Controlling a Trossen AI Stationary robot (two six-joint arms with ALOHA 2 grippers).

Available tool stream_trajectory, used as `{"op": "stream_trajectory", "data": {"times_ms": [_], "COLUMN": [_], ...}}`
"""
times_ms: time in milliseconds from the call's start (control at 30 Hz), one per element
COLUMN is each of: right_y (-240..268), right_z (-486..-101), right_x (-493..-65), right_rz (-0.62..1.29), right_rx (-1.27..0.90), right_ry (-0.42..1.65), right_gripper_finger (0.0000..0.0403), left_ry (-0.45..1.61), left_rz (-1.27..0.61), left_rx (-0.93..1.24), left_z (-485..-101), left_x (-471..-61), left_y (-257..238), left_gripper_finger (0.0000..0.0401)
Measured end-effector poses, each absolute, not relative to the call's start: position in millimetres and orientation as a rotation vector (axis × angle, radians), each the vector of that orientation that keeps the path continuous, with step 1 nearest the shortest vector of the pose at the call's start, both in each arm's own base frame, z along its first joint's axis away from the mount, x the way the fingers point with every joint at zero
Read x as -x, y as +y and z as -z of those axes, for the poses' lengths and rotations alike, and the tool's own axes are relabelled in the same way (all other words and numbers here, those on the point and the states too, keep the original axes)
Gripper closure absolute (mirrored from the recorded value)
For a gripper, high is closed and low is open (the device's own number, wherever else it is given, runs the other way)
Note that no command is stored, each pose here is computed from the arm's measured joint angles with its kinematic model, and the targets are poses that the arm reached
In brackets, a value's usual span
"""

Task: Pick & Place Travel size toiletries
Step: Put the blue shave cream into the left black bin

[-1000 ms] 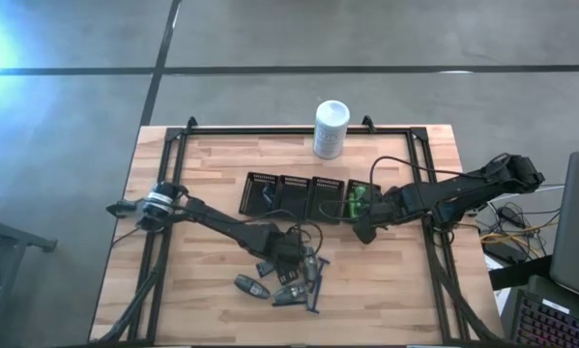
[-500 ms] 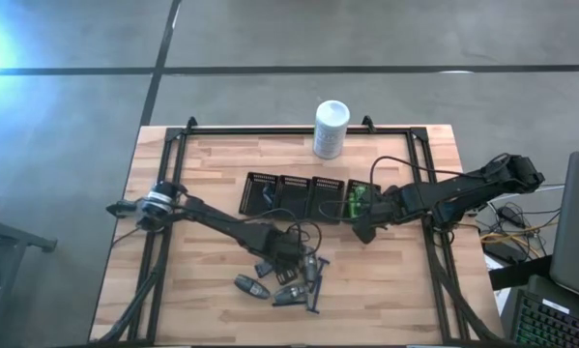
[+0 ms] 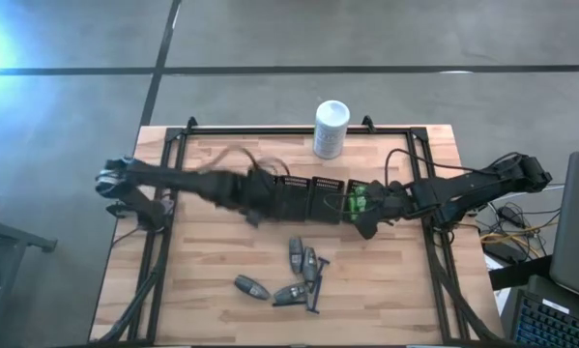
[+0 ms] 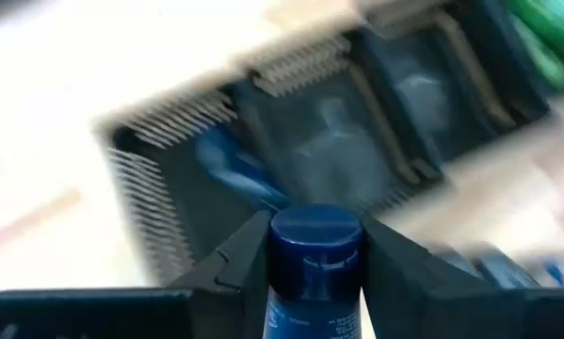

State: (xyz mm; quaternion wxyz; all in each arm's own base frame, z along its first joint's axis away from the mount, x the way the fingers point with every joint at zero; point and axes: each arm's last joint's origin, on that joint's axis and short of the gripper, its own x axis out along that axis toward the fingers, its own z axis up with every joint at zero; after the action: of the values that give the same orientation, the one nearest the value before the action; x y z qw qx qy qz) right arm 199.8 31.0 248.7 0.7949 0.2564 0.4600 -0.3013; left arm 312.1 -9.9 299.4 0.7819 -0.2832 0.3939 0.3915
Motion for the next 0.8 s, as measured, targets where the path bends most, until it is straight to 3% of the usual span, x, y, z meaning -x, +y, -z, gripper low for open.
{"op": "stream_trajectory", "data": {"times_ms": [200, 333, 600, 800], "right_y": [31, 30, 29, 29], "right_z": [-249, -248, -245, -241], "right_x": [-201, -201, -199, -198], "right_rz": [0.664, 0.704, 0.766, 0.794], "right_rx": [-0.578, -0.638, -0.700, -0.730], "right_ry": [0.974, 0.955, 0.930, 0.927], "right_gripper_finger": [0.0054, 0.0064, 0.0073, 0.0055], "left_ry": [0.831, 0.848, 0.885, 0.927], "left_rz": [-0.955, -0.958, -0.901, -0.941], "left_rx": [0.611, 0.674, 0.779, 0.812], "left_z": [-308, -291, -223, -204], "left_x": [-301, -304, -305, -295], "left_y": [60, 90, 95, 91], "left_gripper_finger": [0.0263, 0.0261, 0.0259, 0.0234]}}
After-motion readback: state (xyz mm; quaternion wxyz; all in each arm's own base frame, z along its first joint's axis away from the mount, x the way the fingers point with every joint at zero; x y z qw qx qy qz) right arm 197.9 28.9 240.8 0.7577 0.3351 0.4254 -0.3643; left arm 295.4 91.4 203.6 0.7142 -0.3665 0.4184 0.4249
